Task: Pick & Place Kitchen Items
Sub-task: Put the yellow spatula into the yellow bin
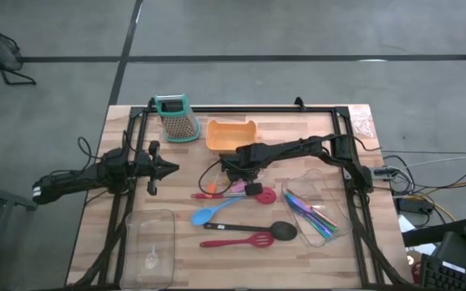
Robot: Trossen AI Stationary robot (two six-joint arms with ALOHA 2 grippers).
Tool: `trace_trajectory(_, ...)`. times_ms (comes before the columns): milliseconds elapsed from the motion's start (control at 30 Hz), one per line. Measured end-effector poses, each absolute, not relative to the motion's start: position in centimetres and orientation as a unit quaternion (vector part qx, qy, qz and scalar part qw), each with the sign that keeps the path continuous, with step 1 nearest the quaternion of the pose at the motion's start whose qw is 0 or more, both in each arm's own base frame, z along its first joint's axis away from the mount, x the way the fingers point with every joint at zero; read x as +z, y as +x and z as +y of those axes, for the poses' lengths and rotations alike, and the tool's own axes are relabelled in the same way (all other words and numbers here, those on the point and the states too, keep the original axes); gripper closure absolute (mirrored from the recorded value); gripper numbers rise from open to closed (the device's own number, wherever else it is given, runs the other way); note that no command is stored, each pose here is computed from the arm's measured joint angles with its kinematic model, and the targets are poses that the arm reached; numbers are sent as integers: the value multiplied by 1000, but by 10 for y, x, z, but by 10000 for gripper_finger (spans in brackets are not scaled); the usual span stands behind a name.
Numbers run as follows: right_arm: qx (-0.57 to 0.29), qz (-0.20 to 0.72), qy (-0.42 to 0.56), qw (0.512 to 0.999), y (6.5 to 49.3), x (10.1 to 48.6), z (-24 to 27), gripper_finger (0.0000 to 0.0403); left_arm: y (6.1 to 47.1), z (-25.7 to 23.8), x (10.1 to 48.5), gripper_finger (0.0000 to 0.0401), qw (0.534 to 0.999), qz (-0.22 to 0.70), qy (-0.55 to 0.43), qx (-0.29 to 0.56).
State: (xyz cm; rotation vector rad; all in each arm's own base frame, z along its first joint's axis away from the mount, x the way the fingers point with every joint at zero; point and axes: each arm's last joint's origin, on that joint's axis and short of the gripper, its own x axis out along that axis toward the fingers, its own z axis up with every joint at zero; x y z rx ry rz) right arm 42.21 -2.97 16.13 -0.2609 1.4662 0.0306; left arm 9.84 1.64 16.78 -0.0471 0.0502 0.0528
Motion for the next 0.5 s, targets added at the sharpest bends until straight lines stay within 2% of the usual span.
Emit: trace_trajectory(500, 7, 653, -121, 748, 420, 180, -29, 395, 98, 16, 168, 366, 999, 25, -24, 26)
